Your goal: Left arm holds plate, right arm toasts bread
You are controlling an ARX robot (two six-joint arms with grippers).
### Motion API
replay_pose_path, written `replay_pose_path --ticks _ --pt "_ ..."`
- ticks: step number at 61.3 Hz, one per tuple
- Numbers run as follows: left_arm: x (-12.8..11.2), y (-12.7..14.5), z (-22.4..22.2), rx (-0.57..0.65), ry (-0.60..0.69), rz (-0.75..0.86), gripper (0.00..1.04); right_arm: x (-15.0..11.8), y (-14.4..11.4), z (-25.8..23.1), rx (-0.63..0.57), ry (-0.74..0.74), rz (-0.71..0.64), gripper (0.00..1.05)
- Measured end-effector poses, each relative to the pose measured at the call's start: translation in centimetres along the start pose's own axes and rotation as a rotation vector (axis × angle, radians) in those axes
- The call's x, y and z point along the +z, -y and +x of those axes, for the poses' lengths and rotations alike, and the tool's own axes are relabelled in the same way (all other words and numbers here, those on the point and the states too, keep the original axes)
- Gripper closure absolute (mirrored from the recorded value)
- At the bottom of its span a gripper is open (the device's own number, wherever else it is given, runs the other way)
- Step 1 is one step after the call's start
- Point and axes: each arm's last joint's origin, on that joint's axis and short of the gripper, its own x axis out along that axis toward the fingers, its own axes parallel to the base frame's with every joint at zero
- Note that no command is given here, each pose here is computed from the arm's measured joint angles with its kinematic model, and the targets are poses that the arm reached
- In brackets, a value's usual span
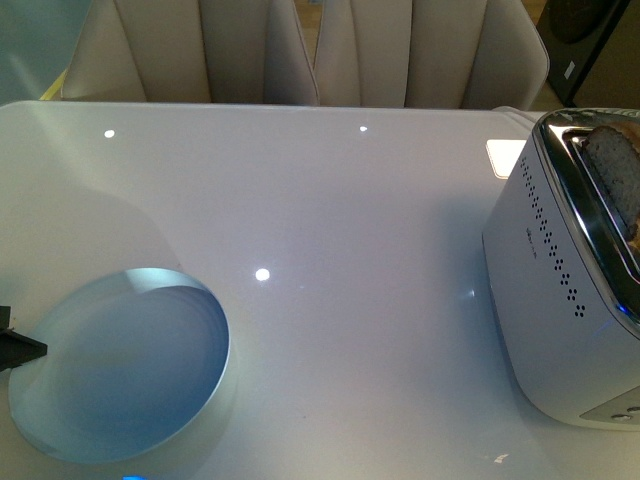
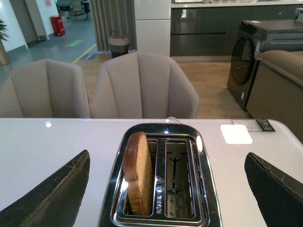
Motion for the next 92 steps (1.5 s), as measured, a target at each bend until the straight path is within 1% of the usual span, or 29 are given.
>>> replay_pose_path --ticks 16,18,28,30,41,42,44,47,51,53,56,61,66,88,89,91,92 --pt "-0.1 0.2 0.9 -0.003 -0.004 0.016 1.02 0.0 0.0 0.0 0.000 0.000 0.000 0.09" --pt "0.0 0.2 0.9 -0.003 -0.002 0.015 0.99 0.0 0.0 0.0 0.000 0.000 0.000 0.09" --pt "-0.1 0.1 1.0 -0.002 0.001 0.018 0.73 0.0 0.0 0.0 0.000 0.000 0.000 0.09" --pt "0.0 0.1 1.1 -0.001 0.006 0.021 0.64 0.0 0.0 0.0 0.000 0.000 0.000 0.09" --pt "0.5 0.0 0.9 -0.002 0.036 0.023 0.36 0.0 0.0 0.0 0.000 0.000 0.000 0.09" --pt "0.6 0.0 0.8 -0.001 0.042 0.022 0.32 0.0 0.0 0.0 0.000 0.000 0.000 0.09" --pt "0.7 0.0 0.6 0.001 0.052 0.023 0.29 0.0 0.0 0.0 0.000 0.000 0.000 0.09" --pt "1.5 0.0 -0.3 0.004 0.094 0.022 0.16 0.0 0.0 0.0 0.000 0.000 0.000 0.09" --pt "2.5 0.2 -1.6 0.007 0.143 0.032 0.06 0.0 0.0 0.0 0.000 0.000 0.000 0.09" --pt "2.8 0.4 -2.1 0.009 0.161 0.039 0.05 0.0 0.0 0.0 0.000 0.000 0.000 0.09" --pt "3.8 0.8 -3.6 0.013 0.208 0.054 0.07 0.0 0.0 0.0 0.000 0.000 0.000 0.09" --pt "5.1 1.7 -5.7 0.024 0.271 0.079 0.07 0.0 0.0 0.0 0.000 0.000 0.000 0.09" --pt "6.7 3.6 -8.9 0.015 0.353 0.111 0.07 0.0 0.0 0.0 0.000 0.000 0.000 0.09" --pt "9.4 11.4 -16.4 -0.030 0.535 0.205 0.07 0.0 0.0 0.0 0.000 0.000 0.000 0.09" --pt "9.5 11.6 -16.4 -0.008 0.563 0.221 0.08 0.0 0.0 0.0 0.000 0.000 0.000 0.09" --pt "9.5 11.7 -16.0 0.107 0.701 0.263 0.15 0.0 0.0 0.0 -0.002 0.000 0.000 0.09" --pt "9.4 11.7 -15.9 0.134 0.736 0.271 0.17 0.0 0.0 0.0 -0.001 0.000 0.000 0.09"
